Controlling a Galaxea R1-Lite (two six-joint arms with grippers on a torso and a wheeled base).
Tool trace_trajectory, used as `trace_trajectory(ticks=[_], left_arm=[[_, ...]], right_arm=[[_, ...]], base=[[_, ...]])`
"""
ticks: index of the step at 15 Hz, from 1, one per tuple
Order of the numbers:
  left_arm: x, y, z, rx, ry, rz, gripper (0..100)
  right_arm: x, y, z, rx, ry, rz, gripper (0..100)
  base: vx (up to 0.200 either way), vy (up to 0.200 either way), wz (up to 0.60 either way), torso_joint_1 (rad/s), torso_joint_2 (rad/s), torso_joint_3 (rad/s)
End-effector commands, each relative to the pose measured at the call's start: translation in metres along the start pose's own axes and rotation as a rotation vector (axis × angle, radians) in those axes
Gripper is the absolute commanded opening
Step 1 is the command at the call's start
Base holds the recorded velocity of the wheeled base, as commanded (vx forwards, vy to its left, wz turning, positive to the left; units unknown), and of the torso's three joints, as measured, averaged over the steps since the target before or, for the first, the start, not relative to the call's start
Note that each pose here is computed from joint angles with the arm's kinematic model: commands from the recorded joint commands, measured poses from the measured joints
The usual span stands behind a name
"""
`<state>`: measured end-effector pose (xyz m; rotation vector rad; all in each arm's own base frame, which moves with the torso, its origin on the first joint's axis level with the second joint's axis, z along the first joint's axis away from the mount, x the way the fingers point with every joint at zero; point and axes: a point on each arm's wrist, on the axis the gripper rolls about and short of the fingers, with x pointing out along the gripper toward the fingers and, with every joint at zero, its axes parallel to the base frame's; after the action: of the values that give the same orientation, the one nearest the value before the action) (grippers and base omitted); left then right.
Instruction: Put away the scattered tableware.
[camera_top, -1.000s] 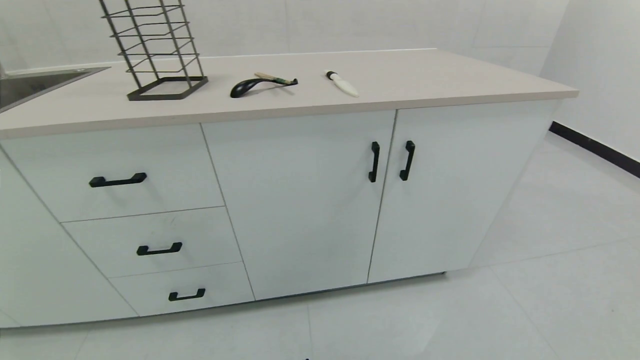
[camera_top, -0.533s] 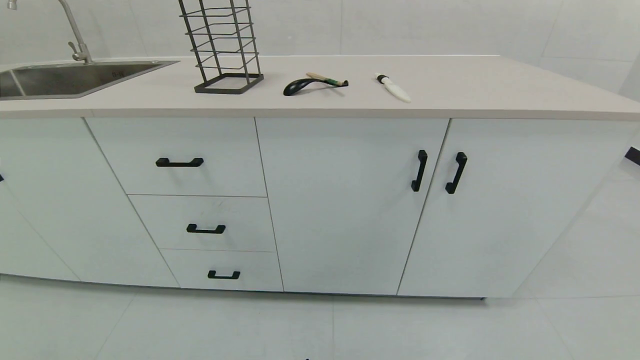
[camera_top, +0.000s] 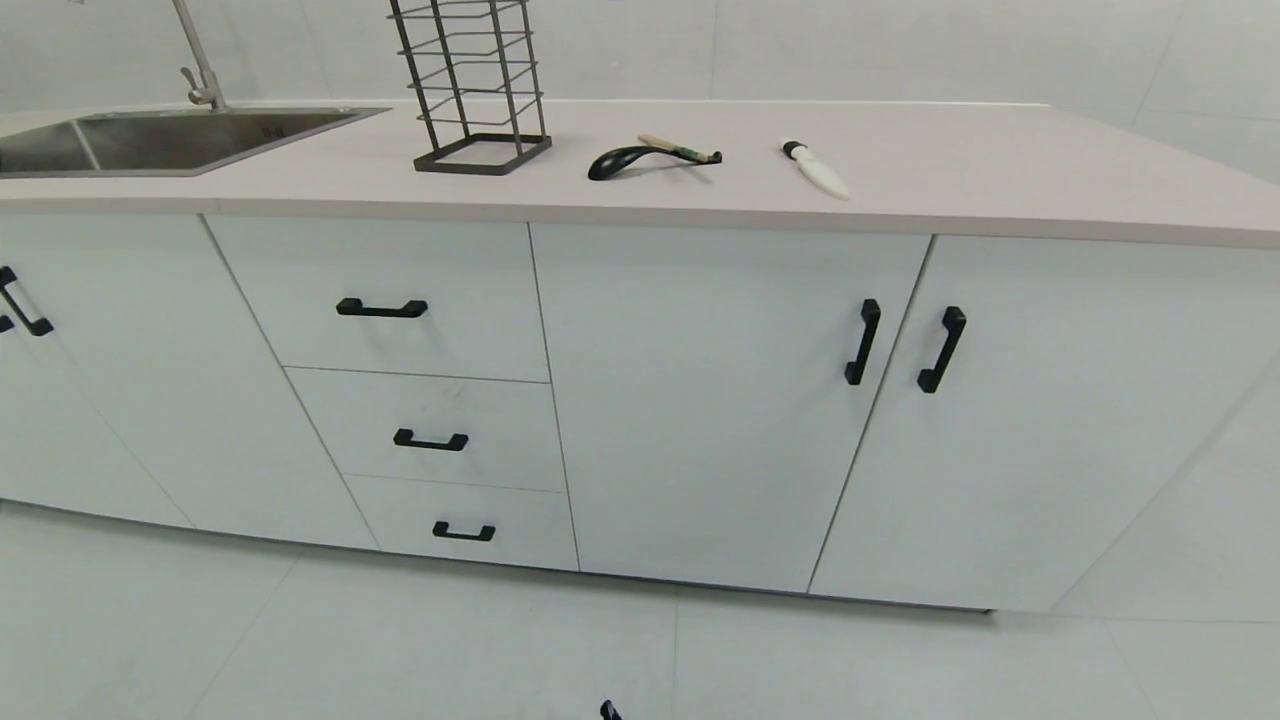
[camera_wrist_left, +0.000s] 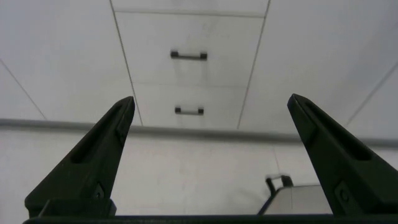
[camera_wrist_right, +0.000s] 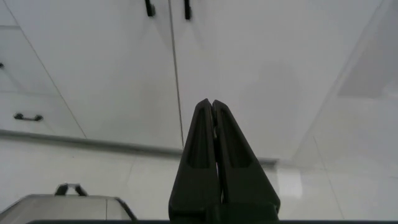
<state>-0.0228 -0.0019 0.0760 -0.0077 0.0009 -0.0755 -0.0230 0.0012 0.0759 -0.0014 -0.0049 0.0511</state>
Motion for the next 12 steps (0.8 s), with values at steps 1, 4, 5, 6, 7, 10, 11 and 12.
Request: trace_trajectory(ticks=[1,4,5,6,7,10,11,12], left_arm=[[0.0001,0.0000,-0.0004,0.000,0.005,0.000,100],[0.0001,0.0000,-0.0004,-0.002,0.005,0.000,100],[0.0001,0.0000,-0.0004,-0.002,0.005,0.000,100],[0.0001,0.0000,-0.0004,-0.002,0.005,0.000,100],[0.0001,0.0000,-0.0004,-0.002,0.005,0.000,100],[0.0001,0.0000,-0.0004,-0.002,0.005,0.000,100],[0.0001,0.0000,-0.0004,-0.002,0.005,0.000,100],[0.0001,0.0000,-0.0004,-0.002,0.005,0.000,100]], right_arm=[[0.0001,0.0000,-0.0004,0.000,0.005,0.000,0],[0.0001,0.0000,-0.0004,0.000,0.005,0.001,0],[0.0001,0.0000,-0.0004,0.000,0.005,0.001,0],[0.0000,0.0000,0.0000,0.000,0.003,0.001,0],[0.0001,0.0000,-0.0004,0.002,0.005,0.001,0],[0.0001,0.0000,-0.0004,0.000,0.005,0.000,0],[0.0001,0.0000,-0.0004,0.002,0.005,0.001,0],[0.0001,0.0000,-0.0004,0.000,0.005,0.000,0]], base=[[0.000,0.000,0.00,0.000,0.00,0.000],[0.000,0.000,0.00,0.000,0.00,0.000],[0.000,0.000,0.00,0.000,0.00,0.000],[0.200,0.000,0.00,-0.002,0.00,0.007],[0.200,0.000,0.00,0.002,0.00,0.002],[0.200,0.000,0.00,0.002,-0.01,0.002],[0.200,0.000,0.00,0.007,0.00,-0.002],[0.000,0.000,0.00,0.000,0.00,0.000]])
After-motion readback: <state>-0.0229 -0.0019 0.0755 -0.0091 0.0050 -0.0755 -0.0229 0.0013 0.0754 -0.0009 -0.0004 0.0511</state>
